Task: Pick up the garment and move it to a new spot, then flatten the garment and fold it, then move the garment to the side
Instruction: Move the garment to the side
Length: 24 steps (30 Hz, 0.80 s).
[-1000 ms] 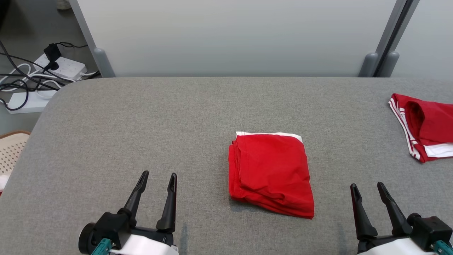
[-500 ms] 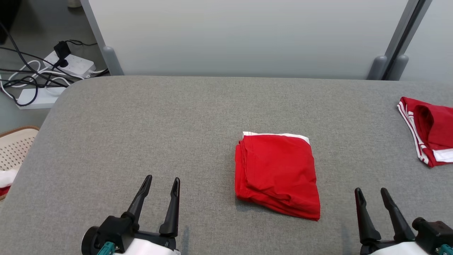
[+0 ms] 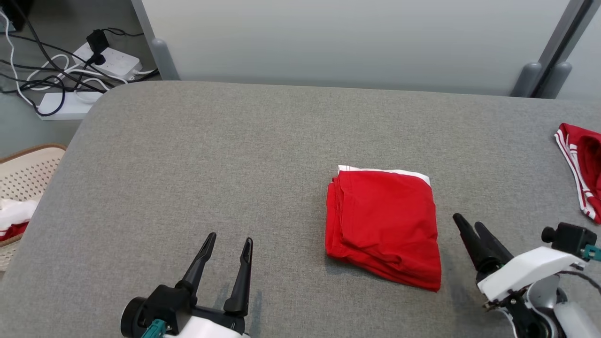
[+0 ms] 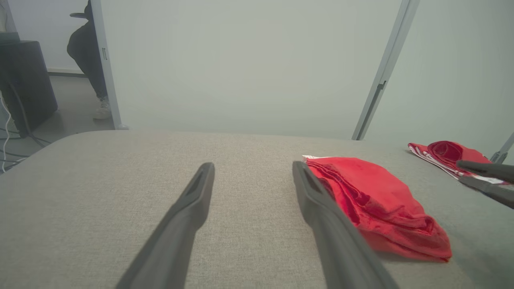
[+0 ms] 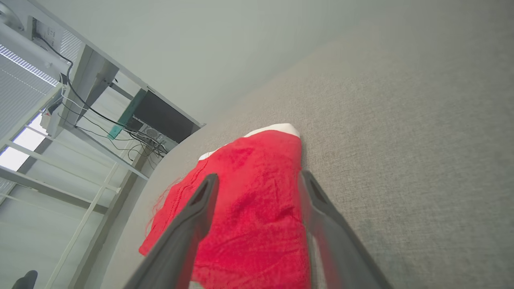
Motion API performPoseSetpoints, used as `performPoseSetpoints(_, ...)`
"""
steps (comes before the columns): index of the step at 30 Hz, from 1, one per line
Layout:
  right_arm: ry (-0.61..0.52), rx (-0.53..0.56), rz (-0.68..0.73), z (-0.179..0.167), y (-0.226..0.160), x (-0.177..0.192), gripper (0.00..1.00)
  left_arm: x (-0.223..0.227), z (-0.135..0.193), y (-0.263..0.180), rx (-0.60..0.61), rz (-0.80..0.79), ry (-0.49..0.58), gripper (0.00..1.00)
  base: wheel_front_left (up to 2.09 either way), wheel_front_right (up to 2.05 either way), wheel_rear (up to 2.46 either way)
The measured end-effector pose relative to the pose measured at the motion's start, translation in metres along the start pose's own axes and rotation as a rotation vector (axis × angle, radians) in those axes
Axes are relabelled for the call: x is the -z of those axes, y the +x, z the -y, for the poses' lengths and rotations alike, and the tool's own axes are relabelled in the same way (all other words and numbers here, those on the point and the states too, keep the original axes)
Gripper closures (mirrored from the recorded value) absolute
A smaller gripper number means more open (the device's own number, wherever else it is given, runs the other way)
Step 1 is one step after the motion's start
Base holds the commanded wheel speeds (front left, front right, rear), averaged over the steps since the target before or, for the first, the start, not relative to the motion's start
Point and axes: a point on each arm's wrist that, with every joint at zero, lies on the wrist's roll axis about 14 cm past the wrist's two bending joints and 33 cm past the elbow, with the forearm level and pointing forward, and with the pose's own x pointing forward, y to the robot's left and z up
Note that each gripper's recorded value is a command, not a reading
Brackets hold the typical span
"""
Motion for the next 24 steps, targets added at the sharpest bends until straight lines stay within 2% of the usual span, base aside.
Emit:
performPoseSetpoints(16,0.195,0.038,-0.331,0.023,0.044,0.017,0.00,0.000,-0.002,0.013,-0.002,-0.001,0.010,0.00,0.00,0.00,0.00)
performPoseSetpoints(24,0.194,0.038,-0.427,0.020,0.057,0.028,0.00,0.002,-0.006,0.014,-0.014,-0.008,0.013,0.00,0.00,0.00,0.00)
